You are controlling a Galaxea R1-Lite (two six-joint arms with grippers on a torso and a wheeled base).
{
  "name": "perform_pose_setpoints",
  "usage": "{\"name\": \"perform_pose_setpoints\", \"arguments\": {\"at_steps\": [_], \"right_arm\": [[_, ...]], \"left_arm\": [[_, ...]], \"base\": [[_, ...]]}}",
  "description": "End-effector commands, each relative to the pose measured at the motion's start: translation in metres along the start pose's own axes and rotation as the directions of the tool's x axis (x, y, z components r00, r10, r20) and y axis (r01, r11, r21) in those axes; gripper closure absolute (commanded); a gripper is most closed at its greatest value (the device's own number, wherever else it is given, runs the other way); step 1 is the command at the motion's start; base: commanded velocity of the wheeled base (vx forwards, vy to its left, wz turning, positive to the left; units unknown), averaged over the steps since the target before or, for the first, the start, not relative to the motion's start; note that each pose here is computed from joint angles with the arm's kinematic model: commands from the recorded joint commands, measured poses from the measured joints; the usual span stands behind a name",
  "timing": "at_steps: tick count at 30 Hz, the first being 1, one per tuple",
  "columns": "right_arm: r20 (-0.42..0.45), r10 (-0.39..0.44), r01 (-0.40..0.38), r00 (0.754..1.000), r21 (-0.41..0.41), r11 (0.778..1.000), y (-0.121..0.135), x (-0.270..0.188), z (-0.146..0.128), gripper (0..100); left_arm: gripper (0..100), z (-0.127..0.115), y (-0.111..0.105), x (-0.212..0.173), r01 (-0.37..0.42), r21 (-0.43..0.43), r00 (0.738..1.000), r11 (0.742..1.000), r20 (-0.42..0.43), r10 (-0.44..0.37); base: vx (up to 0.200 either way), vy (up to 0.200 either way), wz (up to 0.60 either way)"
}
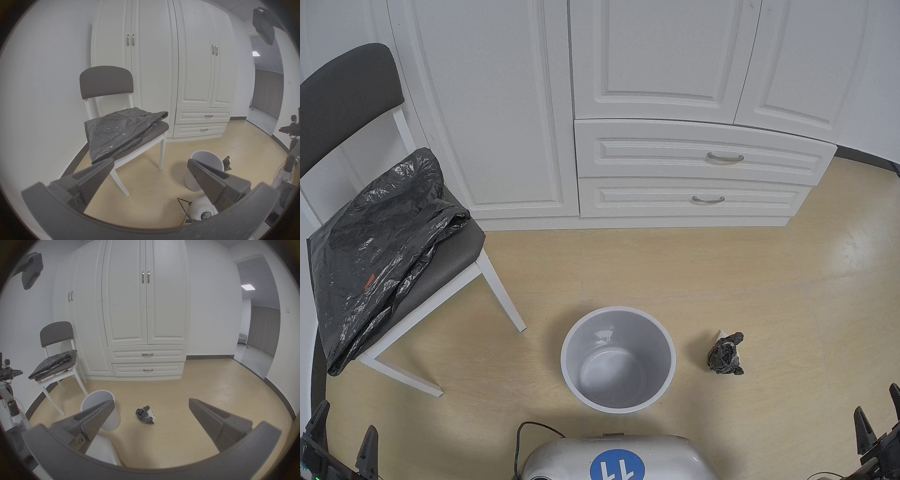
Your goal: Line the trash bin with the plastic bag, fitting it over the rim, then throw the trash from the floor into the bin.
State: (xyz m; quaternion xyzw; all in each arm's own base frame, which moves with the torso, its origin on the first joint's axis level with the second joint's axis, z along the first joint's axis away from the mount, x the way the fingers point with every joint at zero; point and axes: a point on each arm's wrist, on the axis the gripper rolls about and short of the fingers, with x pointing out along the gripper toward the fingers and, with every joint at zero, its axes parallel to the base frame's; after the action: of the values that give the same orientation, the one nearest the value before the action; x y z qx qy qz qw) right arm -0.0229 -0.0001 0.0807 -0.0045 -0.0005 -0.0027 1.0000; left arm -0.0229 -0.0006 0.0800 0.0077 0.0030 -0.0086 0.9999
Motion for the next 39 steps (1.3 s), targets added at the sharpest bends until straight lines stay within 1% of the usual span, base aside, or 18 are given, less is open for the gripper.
{"name": "perform_pose_setpoints", "arguments": {"at_steps": [1, 39], "right_arm": [[-0.003, 0.01, -0.01, 1.0, -0.009, 1.0, 0.0002, 0.0, -0.0051, 0], [-0.003, 0.01, -0.01, 1.0, -0.011, 1.0, 0.0003, 0.0, -0.0051, 0]], "left_arm": [[0, -0.0048, -0.0001, 0.0001, 0.0, -0.002, 1.0, 1.0, -0.002, 0.0], [0, -0.005, -0.0001, 0.0, 0.001, 0.0, 1.0, 1.0, -0.001, -0.001]], "base": [[0.0, 0.0, 0.0], [0.0, 0.0, 0.0]]}}
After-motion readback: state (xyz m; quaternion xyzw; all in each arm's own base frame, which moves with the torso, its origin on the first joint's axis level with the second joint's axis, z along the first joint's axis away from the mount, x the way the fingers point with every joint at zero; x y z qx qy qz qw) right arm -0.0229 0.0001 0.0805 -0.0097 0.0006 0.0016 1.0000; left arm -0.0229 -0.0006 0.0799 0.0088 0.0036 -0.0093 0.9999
